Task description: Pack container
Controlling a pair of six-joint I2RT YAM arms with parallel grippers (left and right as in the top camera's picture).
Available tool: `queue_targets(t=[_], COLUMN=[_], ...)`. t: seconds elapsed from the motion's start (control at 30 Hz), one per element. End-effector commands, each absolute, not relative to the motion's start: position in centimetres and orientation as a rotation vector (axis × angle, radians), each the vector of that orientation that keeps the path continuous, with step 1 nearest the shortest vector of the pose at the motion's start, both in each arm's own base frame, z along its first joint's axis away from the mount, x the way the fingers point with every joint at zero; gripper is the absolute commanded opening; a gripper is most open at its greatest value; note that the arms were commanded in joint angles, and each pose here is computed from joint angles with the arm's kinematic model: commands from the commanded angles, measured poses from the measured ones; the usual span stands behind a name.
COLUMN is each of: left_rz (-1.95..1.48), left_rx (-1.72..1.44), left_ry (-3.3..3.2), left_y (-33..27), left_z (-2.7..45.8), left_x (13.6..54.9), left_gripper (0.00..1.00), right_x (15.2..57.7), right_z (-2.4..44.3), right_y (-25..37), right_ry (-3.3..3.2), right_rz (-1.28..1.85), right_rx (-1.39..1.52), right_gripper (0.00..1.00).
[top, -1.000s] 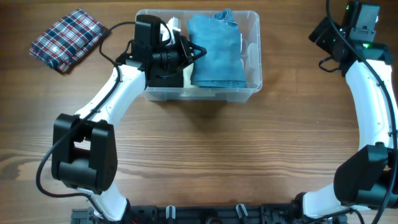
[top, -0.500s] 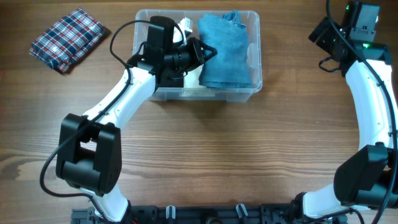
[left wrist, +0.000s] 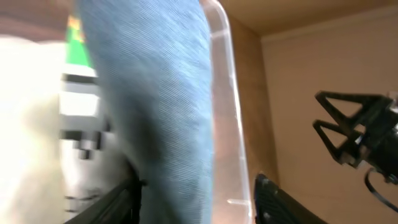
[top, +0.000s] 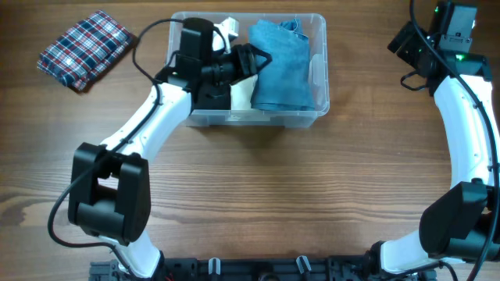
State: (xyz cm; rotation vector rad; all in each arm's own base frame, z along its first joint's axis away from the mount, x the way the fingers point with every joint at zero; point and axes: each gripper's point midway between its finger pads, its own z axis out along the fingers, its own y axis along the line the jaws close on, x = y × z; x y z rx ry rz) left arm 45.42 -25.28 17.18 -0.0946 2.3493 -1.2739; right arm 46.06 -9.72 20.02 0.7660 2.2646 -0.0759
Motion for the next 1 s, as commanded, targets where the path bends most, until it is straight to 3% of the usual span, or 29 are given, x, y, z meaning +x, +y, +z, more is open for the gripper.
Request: queue_targets(t=[0.0,0.23,0.43,0.53,0.67,0.73,0.87,0.97], left_rz=[-1.184,-1.095,-1.054,-1.232,-1.240,-1.216,-1.164,-0.994], left_rx=[-0.140,-0.196,-0.111,0.205,0.491,0.513,0.468,0.386], left_ry=[2.311,2.312,2.222,2.031,1.666,1.611,1.609,1.726], left_y=[-22.5,-17.8,-16.4,-18.9,-19.6,-19.3,-19.0,-19.0], left_z=[17.9,17.5,22.8,30.5,41.4,43.3,44.5,41.7], left_x=[47.3,48.4,47.0,43.0,38.0,36.8,35.7,37.0], left_gripper=[0.62,0.68,0.75,0.99,1.00,0.99,0.99,0.99], right_x=[46.2,46.2,46.2,46.2,46.2,46.2,46.2,46.2], right_z=[19.1,19.1,19.1,19.1,19.1,19.1,19.1,19.1], right_y=[-9.5,-9.5,-9.5,-9.5,-9.5,-9.5,-9.5,-9.5], right_ry=[2.284,2.284,2.284,2.284,2.284,2.284,2.284,2.284], right_rz=[-0.066,-0.066,-0.066,-0.066,-0.066,-0.066,-0.066,-0.066], right_rx=[0.773,0.773,0.773,0.773,0.773,0.773,0.773,0.773], right_gripper=[1.00,1.00,1.00,1.00,1.00,1.00,1.00,1.00])
